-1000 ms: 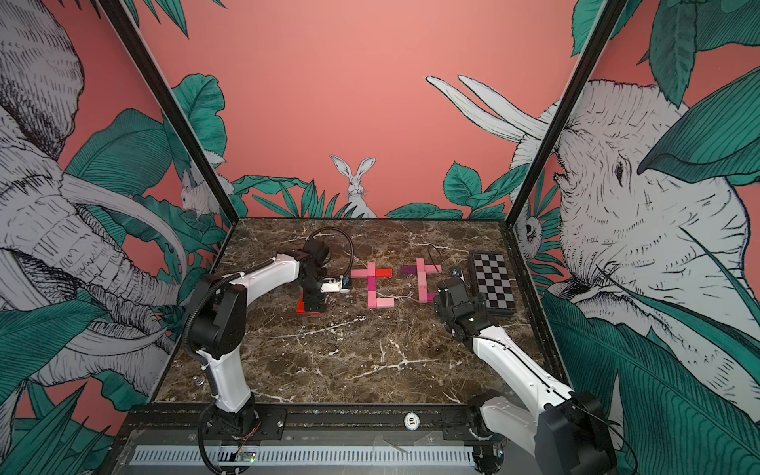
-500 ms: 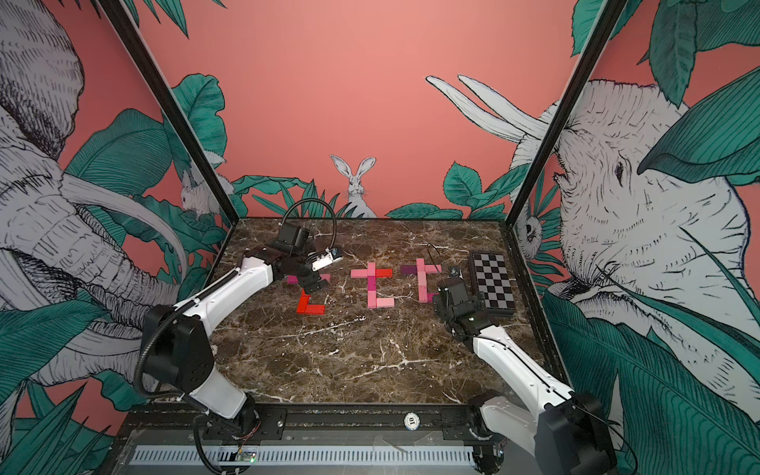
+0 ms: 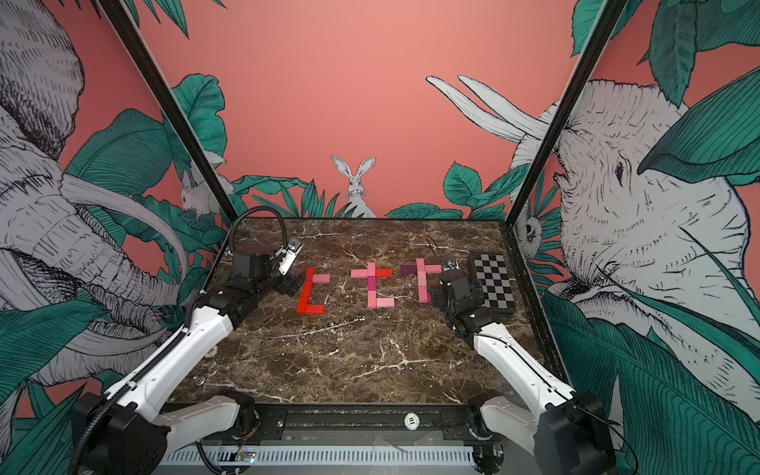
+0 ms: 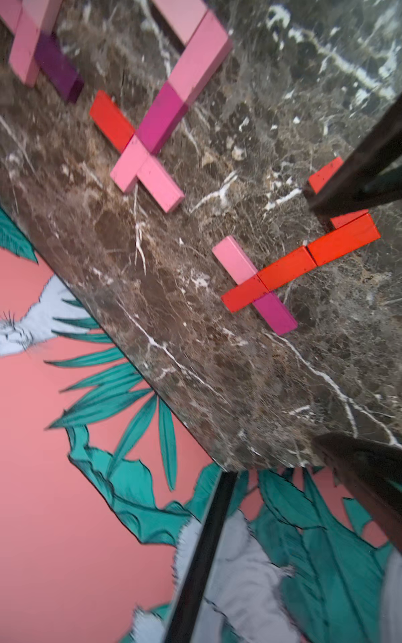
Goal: Assemble the letter t with building blocks
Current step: Reset both arms
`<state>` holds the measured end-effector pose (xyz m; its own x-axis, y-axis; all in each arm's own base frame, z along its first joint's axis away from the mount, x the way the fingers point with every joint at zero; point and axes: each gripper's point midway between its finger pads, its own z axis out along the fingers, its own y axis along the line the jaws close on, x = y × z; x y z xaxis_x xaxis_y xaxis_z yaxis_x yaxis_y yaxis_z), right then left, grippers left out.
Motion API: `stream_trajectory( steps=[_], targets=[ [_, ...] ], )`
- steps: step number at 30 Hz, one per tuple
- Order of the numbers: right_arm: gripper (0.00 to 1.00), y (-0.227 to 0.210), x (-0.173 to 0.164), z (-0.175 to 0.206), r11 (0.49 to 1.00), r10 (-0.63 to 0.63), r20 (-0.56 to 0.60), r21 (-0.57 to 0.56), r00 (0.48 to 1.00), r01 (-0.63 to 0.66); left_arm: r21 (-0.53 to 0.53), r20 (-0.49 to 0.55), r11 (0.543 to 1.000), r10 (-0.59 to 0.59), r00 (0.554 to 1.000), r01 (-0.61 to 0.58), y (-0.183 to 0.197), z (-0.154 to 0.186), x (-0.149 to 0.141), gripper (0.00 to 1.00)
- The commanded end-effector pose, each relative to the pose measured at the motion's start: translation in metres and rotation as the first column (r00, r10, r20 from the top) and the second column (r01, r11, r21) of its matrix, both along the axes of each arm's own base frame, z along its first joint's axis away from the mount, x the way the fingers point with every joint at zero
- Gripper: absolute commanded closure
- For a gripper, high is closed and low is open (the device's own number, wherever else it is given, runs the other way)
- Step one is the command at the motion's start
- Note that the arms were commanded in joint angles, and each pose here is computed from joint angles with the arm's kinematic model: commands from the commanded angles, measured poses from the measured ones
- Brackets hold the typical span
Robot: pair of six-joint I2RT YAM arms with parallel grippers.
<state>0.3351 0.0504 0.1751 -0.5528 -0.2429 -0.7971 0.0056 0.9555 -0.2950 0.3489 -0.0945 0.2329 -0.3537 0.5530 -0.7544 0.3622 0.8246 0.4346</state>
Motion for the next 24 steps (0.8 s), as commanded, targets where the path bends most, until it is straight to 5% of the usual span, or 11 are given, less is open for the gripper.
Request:
stream_trajectory(
  steps=[1,13,24],
  targets=[
    [0.02,0.006,0.020,0.029,0.999,0.045,0.139,-0.022,0.989,-0.042,-0.067,0.077,0.962,0.271,0.960,-0.266,0.045,-0.010,-0.005,0.01],
    [0.02,0.000,0.039,0.015,0.999,0.039,0.182,-0.041,0.982,-0.032,-0.140,0.174,0.830,0.557,0.812,-0.540,0.112,-0.059,-0.052,0.01],
    [0.02,-0.029,0.056,-0.026,0.999,-0.033,0.186,0.010,0.982,0.032,-0.181,0.183,0.825,0.564,0.805,-0.536,0.123,-0.101,-0.036,0.01]
  ],
)
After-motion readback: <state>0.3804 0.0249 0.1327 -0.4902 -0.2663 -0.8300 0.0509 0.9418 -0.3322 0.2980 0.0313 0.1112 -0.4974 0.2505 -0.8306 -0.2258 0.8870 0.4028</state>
